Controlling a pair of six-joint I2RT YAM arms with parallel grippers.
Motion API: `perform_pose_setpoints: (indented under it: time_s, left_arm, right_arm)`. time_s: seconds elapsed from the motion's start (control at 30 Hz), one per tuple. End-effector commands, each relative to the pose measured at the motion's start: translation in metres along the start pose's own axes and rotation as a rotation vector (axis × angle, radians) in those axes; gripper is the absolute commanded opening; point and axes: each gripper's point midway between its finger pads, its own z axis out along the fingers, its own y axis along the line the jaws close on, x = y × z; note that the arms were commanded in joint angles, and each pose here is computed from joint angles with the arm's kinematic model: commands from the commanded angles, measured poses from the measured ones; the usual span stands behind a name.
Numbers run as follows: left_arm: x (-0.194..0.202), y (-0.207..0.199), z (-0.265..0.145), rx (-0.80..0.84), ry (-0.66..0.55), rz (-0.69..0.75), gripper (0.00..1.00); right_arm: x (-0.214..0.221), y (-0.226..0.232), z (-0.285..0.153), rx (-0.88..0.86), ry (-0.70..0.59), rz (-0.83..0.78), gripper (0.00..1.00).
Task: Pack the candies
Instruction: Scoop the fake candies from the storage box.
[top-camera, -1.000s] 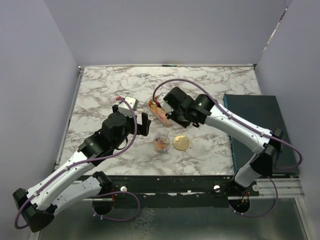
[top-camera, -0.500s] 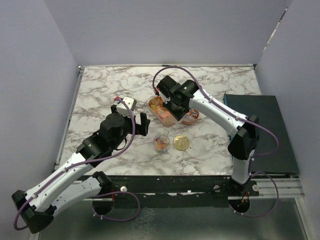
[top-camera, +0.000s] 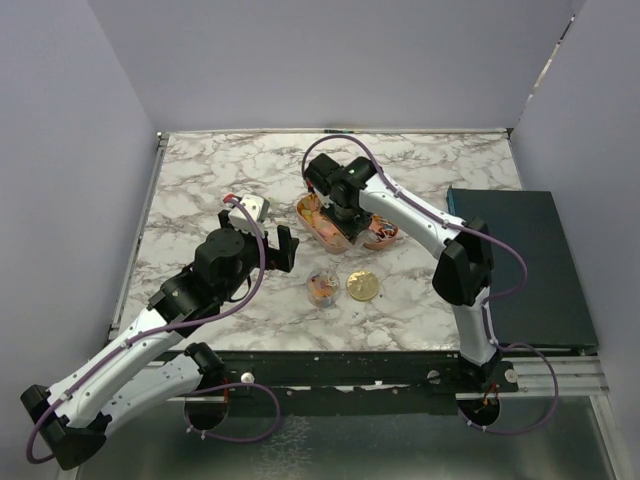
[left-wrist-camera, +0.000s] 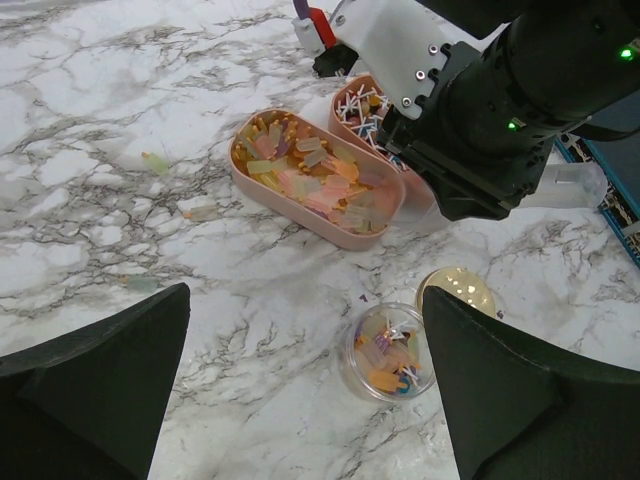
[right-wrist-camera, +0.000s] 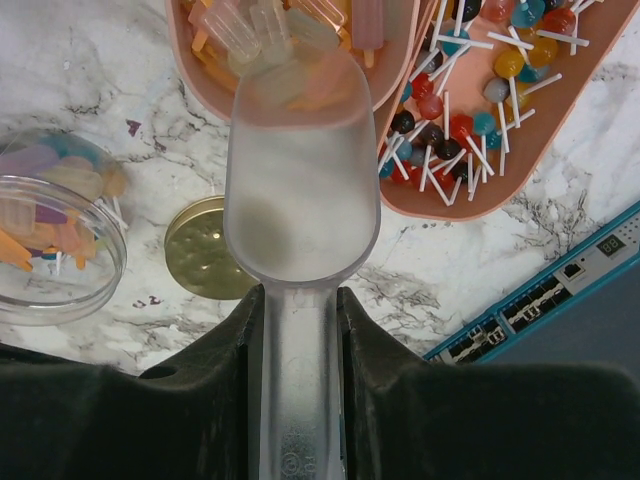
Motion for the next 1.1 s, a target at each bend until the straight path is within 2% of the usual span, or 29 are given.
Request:
perform_pose_setpoints:
  time_s: [0.0, 0.7, 0.93, 1.07]
  left_arm:
    - [0.0, 0.003, -0.003, -0.01, -0.006, -0.008, 0.99]
    - [0.001, 0.003, -0.003, -0.018, -0.005, 0.0, 0.99]
    - [0.002, 0.004, -0.003, -0.021, -0.002, 0.003, 0.99]
    - [0.002, 0.004, -0.002, -0.022, 0.001, 0.002, 0.99]
  right_arm:
    - [-0.002, -0.004, 0.008, 0.016, 0.033, 0.024, 0.01]
    - [-0.034, -0.008, 0.051, -0.008, 0.027, 0.04, 0.0]
    - [-0.036, -0.015, 0.039, 0.013, -0.012, 0.049, 0.0]
    - [-0.035, -0.009, 0.023, -0.034, -0.05, 0.055, 0.01]
